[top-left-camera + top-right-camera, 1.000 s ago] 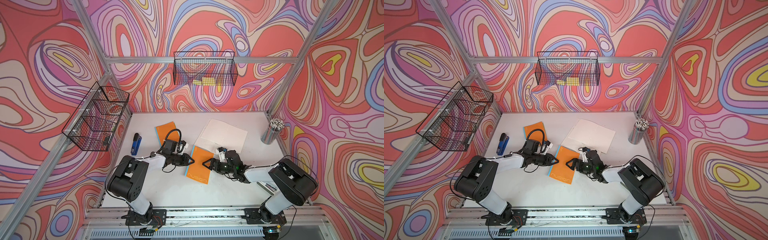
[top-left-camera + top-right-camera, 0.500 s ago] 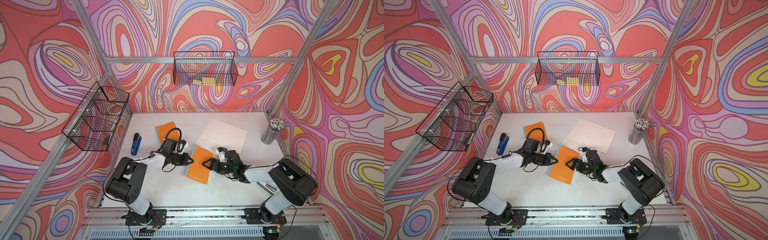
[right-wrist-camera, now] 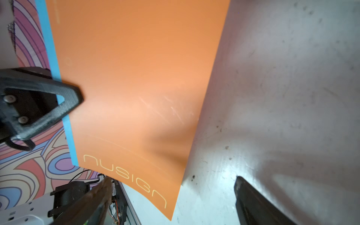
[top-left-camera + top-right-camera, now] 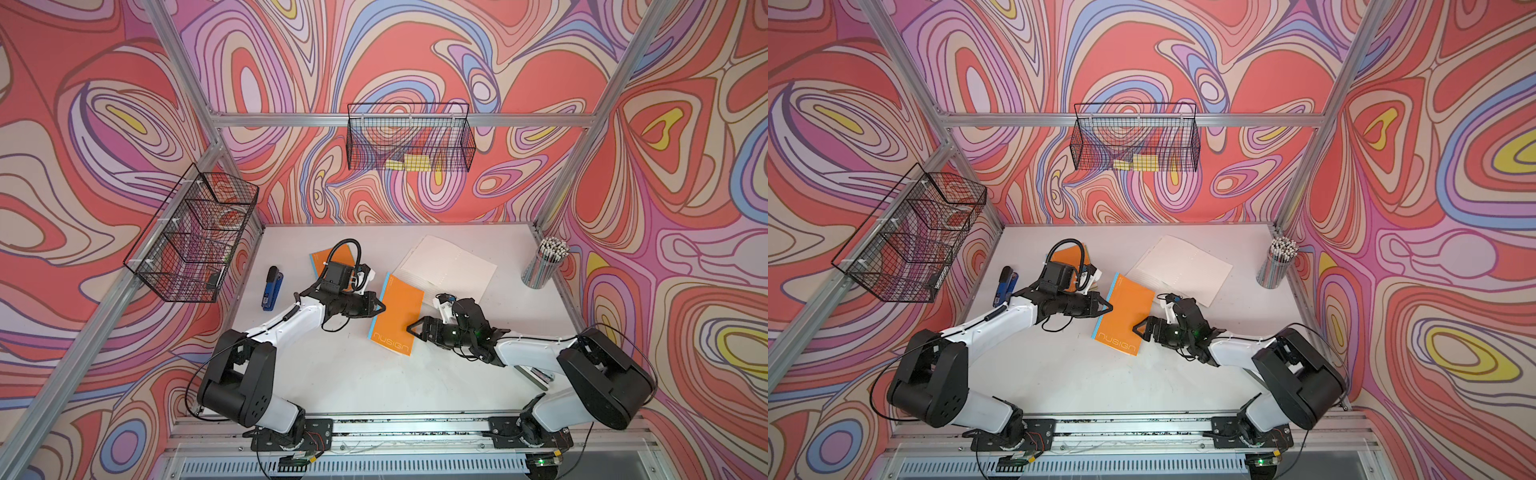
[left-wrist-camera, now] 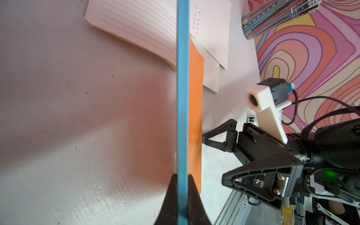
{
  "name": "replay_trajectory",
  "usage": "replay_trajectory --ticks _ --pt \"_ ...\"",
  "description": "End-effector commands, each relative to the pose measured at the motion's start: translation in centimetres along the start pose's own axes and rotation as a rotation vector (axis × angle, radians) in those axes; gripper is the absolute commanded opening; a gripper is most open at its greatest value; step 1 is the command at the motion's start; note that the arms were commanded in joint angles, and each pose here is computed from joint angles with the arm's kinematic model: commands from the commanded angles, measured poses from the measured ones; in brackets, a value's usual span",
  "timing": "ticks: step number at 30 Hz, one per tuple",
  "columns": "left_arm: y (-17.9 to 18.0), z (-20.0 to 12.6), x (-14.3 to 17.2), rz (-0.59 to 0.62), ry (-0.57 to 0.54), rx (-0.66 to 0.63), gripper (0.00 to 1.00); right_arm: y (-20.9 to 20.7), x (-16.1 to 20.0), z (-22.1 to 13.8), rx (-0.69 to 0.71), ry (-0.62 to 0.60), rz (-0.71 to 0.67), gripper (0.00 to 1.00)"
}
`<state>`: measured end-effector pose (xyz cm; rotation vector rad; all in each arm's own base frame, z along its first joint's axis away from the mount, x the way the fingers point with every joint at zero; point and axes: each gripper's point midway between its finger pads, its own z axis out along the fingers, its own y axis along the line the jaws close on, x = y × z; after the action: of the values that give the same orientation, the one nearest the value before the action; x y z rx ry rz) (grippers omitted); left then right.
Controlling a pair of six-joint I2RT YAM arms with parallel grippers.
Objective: Close the notebook
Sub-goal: Pick up the notebook from the center of the board, then place the notebook at the notebook.
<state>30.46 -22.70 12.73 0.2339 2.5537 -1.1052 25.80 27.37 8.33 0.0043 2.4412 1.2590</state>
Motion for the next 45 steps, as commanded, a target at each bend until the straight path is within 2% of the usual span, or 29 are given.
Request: replay_trajectory --ticks 1,9,16,25,38,45 --pt "-2.3 -2.1 -1.6 0.054 -0.039 0.011 0.0 2.4 -1.3 -1.1 -0.006 -0.015 -0.064 0.98" --pt "-4.0 -4.5 -4.2 0.08 -0.091 0.01 0.0 5.4 -3.2 -2.1 -0.041 -0.045 -0.109 0.98" --pt "-3.5 -7.4 -7.5 0.049 -0.203 0.001 0.0 6.1 -4.1 -2.0 -0.043 -0.061 -0.125 0.98" --pt "-0.2 -10.3 -12.5 -0.045 -0.376 -0.002 0.0 5.3 -3.9 -0.8 -0.035 -0.034 -0.11 0.98" --pt "5.5 -10.6 -17.5 -0.167 -0.424 -0.084 0.0 5.0 -4.5 0.0 -0.045 -0.034 -0.116 0.98" --pt "8.2 -10.3 -19.7 -0.206 -0.437 -0.11 0.0 4.4 -6.8 -0.2 -0.061 -0.055 -0.1 0.98"
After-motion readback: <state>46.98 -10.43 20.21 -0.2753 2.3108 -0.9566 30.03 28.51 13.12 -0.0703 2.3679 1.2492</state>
